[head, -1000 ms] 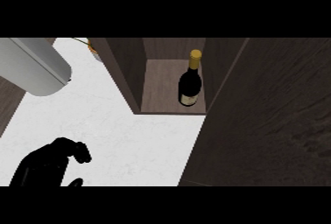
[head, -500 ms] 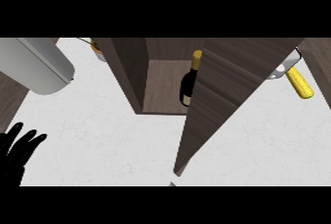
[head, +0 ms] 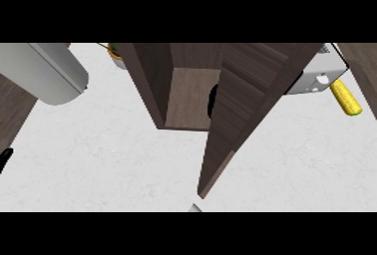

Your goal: Pick up the wine, place it into the cabinet and close the cabinet

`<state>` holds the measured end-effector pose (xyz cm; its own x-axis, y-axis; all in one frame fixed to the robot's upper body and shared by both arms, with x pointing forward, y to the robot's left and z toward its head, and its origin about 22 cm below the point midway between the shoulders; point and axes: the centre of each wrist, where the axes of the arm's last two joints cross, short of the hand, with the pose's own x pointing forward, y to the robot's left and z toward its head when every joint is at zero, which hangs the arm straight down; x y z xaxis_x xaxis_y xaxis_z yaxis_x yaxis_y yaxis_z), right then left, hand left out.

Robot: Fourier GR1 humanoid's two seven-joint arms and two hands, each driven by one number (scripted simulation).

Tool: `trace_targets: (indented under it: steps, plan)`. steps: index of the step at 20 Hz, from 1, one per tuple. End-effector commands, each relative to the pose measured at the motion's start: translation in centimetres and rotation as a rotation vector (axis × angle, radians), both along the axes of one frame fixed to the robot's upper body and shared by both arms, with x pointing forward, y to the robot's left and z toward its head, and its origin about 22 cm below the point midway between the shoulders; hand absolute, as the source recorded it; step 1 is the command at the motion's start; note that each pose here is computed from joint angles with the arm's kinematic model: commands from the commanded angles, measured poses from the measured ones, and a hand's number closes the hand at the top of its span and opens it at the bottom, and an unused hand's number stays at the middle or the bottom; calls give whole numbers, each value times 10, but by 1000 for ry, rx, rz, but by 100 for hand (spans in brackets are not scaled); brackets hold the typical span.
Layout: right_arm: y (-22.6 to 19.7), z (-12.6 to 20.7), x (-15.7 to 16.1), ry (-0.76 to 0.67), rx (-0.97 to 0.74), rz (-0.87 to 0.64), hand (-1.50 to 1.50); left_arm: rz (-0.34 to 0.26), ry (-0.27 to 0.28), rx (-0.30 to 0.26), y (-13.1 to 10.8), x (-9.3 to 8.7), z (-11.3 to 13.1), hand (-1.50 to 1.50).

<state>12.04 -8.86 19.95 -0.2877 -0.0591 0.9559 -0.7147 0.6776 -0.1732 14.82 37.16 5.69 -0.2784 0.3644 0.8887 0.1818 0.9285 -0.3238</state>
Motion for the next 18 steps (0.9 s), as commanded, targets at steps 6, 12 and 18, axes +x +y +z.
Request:
trace_targets:
  steps: [6,12,18]
  plan:
    - [57,14,29,-49,112,-69,150,-28,-26,11,41,-1,15,-150]
    - [79,32,88,-43,113,-202,150,-31,-22,-12,57,-18,12,-150]
    - [94,75,140,-43,88,-178,150,-10,-25,13,68,-16,11,-150]
